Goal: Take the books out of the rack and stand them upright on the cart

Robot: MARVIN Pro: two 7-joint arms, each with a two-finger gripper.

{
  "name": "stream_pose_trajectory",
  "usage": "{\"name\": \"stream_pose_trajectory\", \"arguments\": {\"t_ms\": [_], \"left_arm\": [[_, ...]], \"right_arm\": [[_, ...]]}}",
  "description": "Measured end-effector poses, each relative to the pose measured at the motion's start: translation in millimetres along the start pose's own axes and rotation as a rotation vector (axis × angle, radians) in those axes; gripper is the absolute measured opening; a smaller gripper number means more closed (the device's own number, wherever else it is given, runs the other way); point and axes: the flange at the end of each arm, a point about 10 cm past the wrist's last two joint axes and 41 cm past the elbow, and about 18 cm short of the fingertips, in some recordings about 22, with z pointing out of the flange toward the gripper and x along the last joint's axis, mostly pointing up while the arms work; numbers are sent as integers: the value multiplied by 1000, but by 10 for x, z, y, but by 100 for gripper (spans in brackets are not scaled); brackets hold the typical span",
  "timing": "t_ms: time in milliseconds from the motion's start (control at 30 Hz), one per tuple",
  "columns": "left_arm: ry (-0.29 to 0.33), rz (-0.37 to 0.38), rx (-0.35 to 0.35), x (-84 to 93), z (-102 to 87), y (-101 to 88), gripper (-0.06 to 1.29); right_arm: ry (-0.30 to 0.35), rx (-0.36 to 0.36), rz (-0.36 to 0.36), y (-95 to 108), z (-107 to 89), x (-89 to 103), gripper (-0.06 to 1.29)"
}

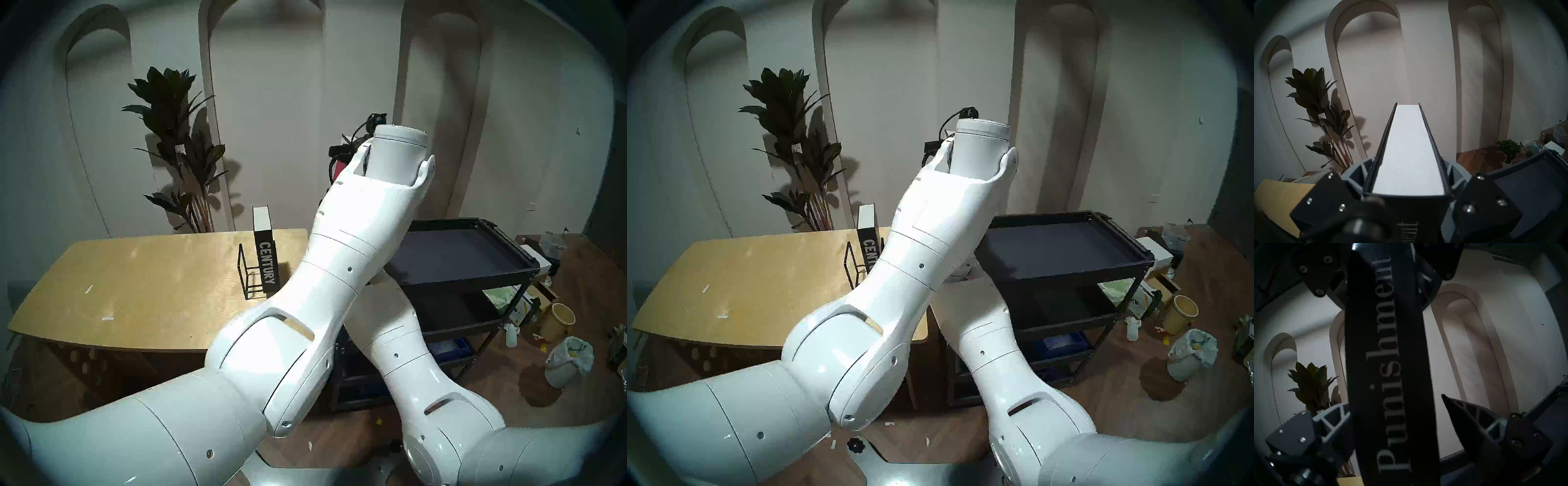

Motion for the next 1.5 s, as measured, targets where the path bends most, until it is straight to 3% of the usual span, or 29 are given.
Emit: {"name": "stream_pose_trajectory", "arguments": {"t_ms": [67,133,167,233,267,300,367,400,567,700,933,1100,1200,1267,1400,1500], "left_arm": [[1,2,-3,6,-6,12,52],[2,2,-4,11,-7,15,52],[5,1,-4,13,-5,11,52],[12,4,-4,20,-6,6,52],[18,6,-5,28,-12,6,53],[33,10,-7,51,-33,10,59],[54,13,-14,90,-70,21,110],[85,13,-24,156,-130,38,124],[195,-8,-61,475,-376,77,124],[285,-62,-75,791,-565,-16,124],[399,-186,-6,1253,-683,-608,124],[445,-269,113,1407,-647,-1270,124],[440,-306,190,1380,-557,-1659,124],[430,-319,222,1340,-503,-1821,124],[366,-345,315,1098,-294,-2286,124],[321,-355,362,921,-175,-2530,124]], "right_arm": [[2,-2,-5,-7,3,0,87],[4,-7,-9,-6,8,0,105],[5,-13,-12,1,13,1,101],[7,-25,-17,14,24,6,65],[6,-31,-19,18,29,9,59],[4,-41,-22,21,39,17,54],[-1,-53,-27,19,51,27,54],[-11,-64,-32,9,67,37,54],[-32,-84,-51,-13,128,74,53],[-41,-100,-71,37,200,117,53],[-42,-136,-121,283,343,200,53],[-41,-163,-162,570,460,284,53],[-40,-174,-186,782,521,336,53],[-41,-177,-198,878,539,350,53],[-55,-188,-235,1192,571,358,53],[-69,-193,-249,1371,570,339,53]]}}
